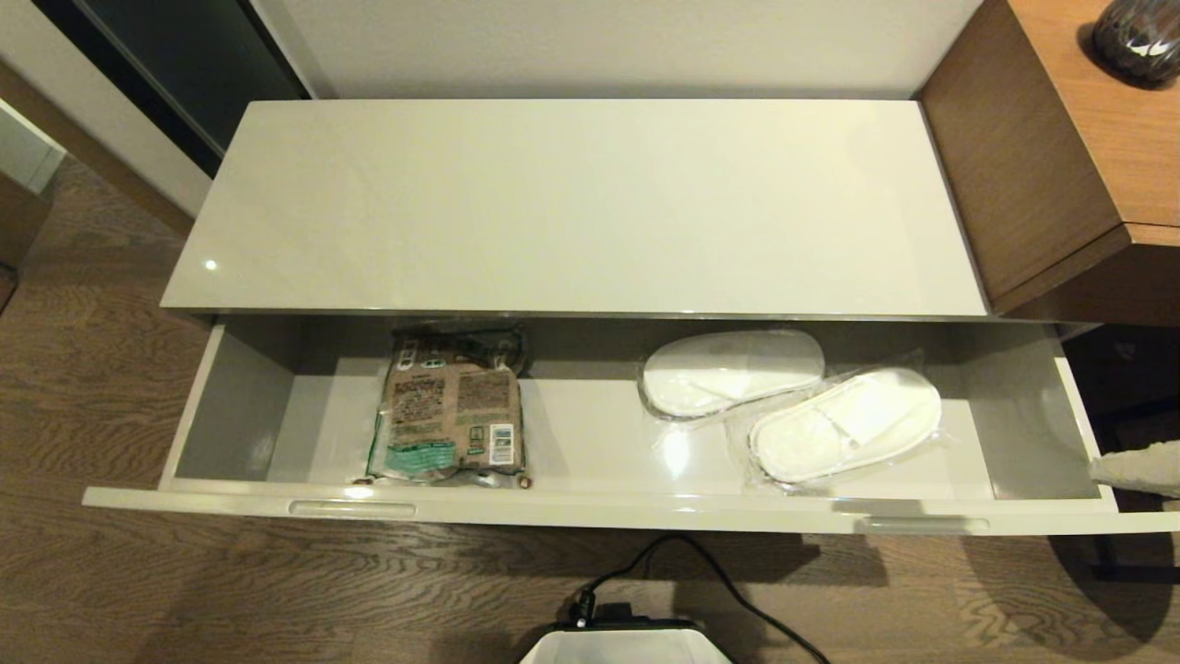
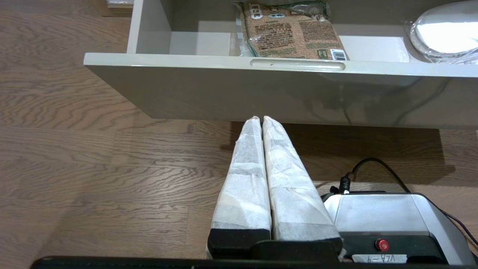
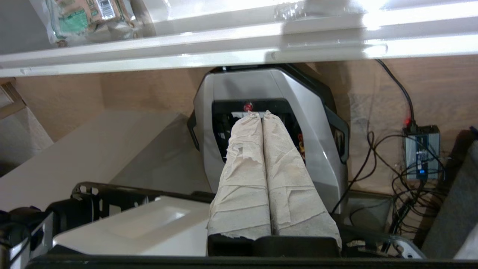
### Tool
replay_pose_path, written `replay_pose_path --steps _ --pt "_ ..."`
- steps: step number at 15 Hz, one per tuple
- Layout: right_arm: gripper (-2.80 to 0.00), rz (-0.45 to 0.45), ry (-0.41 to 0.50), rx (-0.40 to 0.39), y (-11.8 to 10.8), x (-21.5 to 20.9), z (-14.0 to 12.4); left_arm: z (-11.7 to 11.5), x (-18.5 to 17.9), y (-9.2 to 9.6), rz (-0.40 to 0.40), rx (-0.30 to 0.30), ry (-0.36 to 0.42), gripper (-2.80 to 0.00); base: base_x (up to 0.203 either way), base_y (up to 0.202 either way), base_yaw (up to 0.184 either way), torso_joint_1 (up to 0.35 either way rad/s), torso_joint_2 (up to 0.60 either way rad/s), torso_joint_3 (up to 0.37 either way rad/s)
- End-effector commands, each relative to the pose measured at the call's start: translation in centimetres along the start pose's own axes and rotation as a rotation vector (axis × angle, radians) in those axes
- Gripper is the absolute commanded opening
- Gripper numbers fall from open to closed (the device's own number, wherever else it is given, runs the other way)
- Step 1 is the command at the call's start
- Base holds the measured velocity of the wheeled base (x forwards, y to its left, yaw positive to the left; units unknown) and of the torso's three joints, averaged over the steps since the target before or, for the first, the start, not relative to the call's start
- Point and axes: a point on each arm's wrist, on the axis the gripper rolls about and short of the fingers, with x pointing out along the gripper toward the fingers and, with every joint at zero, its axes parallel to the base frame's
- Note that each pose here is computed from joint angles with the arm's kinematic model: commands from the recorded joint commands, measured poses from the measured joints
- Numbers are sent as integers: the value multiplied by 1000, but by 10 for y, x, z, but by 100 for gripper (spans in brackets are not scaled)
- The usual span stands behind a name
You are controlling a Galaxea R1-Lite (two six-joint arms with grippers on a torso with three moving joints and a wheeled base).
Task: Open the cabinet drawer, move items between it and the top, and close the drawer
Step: Take out the tissue from the drawer
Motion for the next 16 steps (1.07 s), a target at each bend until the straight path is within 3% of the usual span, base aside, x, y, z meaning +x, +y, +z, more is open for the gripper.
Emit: replay_pose_path --steps 1,8,16 --pt "-280 -1 -8 2 -4 -10 -14 0 0 0 0 0 0 -280 0 0 0 0 0 0" --pt "-280 3 5 13 -4 -38 -29 0 0 0 0 1 0 -280 0 0 0 0 0 0" --pt "-280 1 6 56 2 -30 -9 0 0 0 0 1 0 -280 0 0 0 0 0 0"
